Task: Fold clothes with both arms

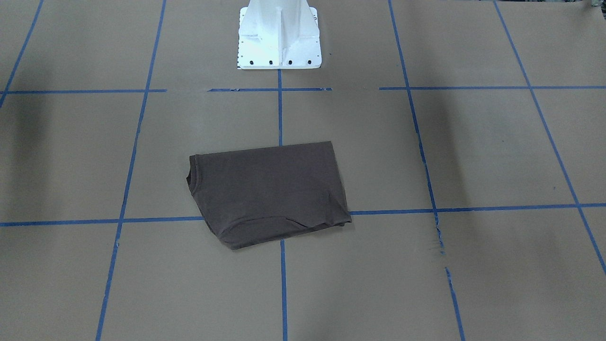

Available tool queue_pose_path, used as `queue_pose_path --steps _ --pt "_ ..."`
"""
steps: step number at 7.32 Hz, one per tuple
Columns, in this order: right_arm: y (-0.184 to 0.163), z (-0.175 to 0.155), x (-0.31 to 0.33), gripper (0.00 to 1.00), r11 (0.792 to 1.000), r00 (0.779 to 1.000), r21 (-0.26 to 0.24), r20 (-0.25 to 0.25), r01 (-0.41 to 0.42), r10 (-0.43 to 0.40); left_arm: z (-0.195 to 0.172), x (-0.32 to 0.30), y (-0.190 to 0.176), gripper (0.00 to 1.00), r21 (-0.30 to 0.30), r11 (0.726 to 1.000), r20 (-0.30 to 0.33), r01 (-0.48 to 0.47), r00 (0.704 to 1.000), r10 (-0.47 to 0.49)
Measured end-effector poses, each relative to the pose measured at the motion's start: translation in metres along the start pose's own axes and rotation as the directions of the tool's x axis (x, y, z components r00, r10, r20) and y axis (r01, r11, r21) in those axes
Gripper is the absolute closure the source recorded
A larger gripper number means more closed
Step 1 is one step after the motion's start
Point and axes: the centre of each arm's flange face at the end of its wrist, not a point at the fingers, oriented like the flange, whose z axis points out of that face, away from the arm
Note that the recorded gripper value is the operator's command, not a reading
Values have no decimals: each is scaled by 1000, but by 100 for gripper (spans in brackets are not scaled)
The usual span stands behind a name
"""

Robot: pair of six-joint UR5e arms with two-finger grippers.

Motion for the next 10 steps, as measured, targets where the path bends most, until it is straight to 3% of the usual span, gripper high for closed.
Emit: queue_pose_path --steps 3,6,10 --pt "-9 -3 -3 0 1000 1000 -18 -19 -10 9 -3 6 12 0 -49 998 13 32 999 -31" --pt "-9 -2 -3 0 1000 1000 -18 -12 -15 15 -8 6 62 0 -69 998 44 -1 999 4" --pt "-11 -3 -5 0 1000 1000 -12 -9 -19 19 -14 12 71 0 -111 994 40 11 999 -6"
